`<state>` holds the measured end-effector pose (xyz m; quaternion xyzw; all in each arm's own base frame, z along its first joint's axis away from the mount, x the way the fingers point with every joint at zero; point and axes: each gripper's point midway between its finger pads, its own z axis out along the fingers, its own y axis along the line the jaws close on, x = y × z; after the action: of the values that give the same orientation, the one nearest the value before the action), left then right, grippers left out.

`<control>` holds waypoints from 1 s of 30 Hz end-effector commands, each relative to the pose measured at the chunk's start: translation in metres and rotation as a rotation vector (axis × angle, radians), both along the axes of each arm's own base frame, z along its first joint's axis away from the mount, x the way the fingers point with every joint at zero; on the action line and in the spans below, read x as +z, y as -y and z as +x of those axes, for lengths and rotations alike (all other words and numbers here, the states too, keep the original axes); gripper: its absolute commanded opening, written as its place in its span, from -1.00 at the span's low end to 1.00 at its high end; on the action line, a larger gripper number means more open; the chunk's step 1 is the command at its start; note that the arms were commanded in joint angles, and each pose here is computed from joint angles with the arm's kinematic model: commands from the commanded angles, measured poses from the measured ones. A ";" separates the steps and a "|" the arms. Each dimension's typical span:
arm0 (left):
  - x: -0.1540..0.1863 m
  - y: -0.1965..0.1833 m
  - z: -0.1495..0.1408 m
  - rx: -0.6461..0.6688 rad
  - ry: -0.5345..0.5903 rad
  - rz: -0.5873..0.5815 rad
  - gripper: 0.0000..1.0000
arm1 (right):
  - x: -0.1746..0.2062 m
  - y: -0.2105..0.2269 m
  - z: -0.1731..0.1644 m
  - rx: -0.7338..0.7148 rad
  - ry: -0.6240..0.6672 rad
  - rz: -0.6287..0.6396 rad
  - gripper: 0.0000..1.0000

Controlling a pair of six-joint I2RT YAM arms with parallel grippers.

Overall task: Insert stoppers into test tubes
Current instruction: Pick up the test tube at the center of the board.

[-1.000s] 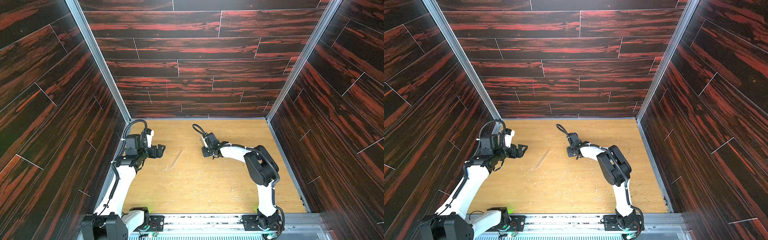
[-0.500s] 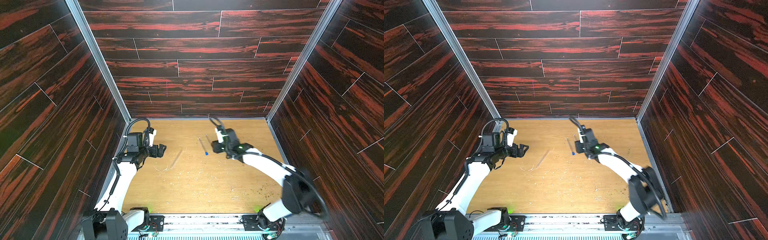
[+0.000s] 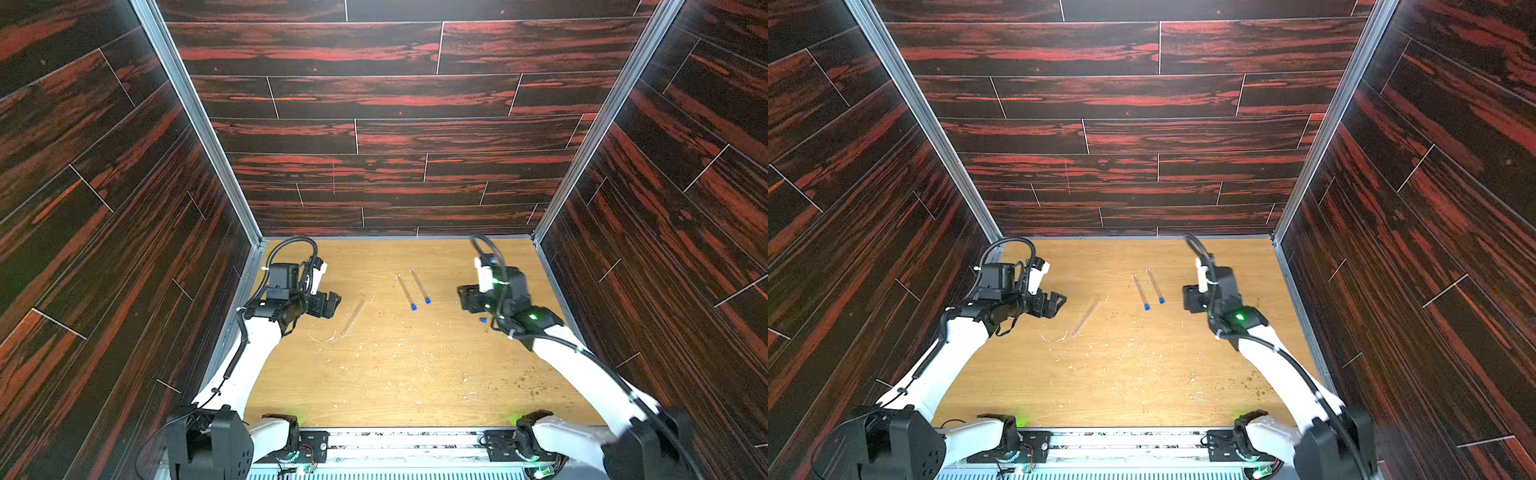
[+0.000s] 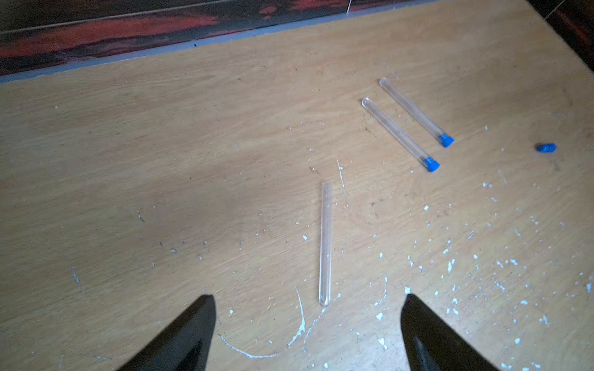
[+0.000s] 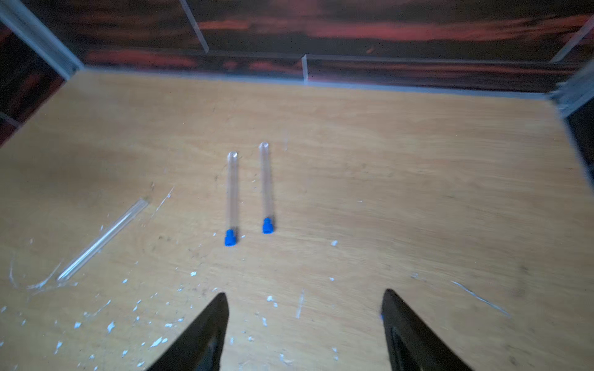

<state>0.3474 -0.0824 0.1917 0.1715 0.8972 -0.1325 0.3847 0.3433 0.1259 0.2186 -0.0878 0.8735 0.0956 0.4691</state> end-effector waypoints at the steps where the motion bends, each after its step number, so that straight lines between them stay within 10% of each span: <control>1: 0.000 0.005 -0.002 -0.058 0.009 0.083 0.85 | 0.004 0.016 -0.013 -0.007 0.040 -0.019 0.56; 30: -0.061 0.035 -0.046 -0.187 -0.313 0.197 0.80 | -0.005 0.039 -0.053 0.018 0.238 -0.040 0.89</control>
<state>0.3076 -0.1193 0.1424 0.2660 0.9264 -0.1120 0.2419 0.2879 0.0864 0.2102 -0.1142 0.8159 0.0734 0.5620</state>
